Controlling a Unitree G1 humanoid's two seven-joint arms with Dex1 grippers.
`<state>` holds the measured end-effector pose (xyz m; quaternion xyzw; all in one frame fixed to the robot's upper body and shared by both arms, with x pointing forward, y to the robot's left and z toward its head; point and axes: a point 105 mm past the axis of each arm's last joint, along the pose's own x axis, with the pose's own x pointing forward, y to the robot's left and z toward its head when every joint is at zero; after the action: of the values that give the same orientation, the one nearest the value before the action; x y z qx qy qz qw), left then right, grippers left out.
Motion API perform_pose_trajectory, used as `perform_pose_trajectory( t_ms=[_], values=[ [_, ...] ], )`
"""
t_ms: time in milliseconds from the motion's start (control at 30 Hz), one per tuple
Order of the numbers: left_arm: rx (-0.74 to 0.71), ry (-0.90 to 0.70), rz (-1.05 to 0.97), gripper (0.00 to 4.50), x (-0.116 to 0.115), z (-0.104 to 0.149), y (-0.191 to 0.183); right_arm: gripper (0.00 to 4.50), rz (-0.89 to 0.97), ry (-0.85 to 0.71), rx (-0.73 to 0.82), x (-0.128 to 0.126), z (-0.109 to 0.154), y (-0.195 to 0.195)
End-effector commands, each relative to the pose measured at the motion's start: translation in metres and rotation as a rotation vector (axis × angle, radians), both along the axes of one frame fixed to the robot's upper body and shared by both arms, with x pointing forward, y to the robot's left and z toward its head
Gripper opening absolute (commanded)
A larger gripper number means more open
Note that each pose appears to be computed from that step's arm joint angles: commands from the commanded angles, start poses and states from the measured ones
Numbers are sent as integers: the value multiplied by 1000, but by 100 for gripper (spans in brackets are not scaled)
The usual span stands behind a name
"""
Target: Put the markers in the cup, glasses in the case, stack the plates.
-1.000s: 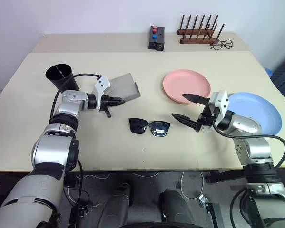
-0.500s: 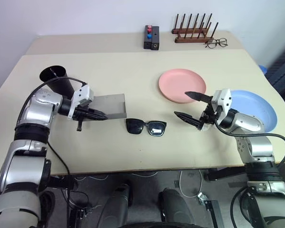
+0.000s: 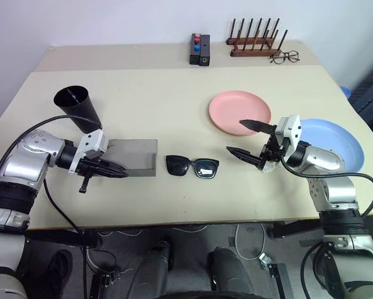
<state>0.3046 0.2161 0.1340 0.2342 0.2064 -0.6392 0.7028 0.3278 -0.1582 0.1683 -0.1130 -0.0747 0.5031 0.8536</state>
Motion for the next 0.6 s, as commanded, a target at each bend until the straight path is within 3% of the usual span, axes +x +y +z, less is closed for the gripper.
perform_pose_trajectory(
  t_ms=[33,467,600],
  values=[
    [-19,-24,-9,6,0,4,-2,450,116,-6,7,-21,14,7],
    [-50,4,12,6,1,4,-4,450,205,-8,-72,-38,9,15],
    [-31,4,-25,136,-5,2,-4,450,205,-7,-73,-37,8,15]
  ],
)
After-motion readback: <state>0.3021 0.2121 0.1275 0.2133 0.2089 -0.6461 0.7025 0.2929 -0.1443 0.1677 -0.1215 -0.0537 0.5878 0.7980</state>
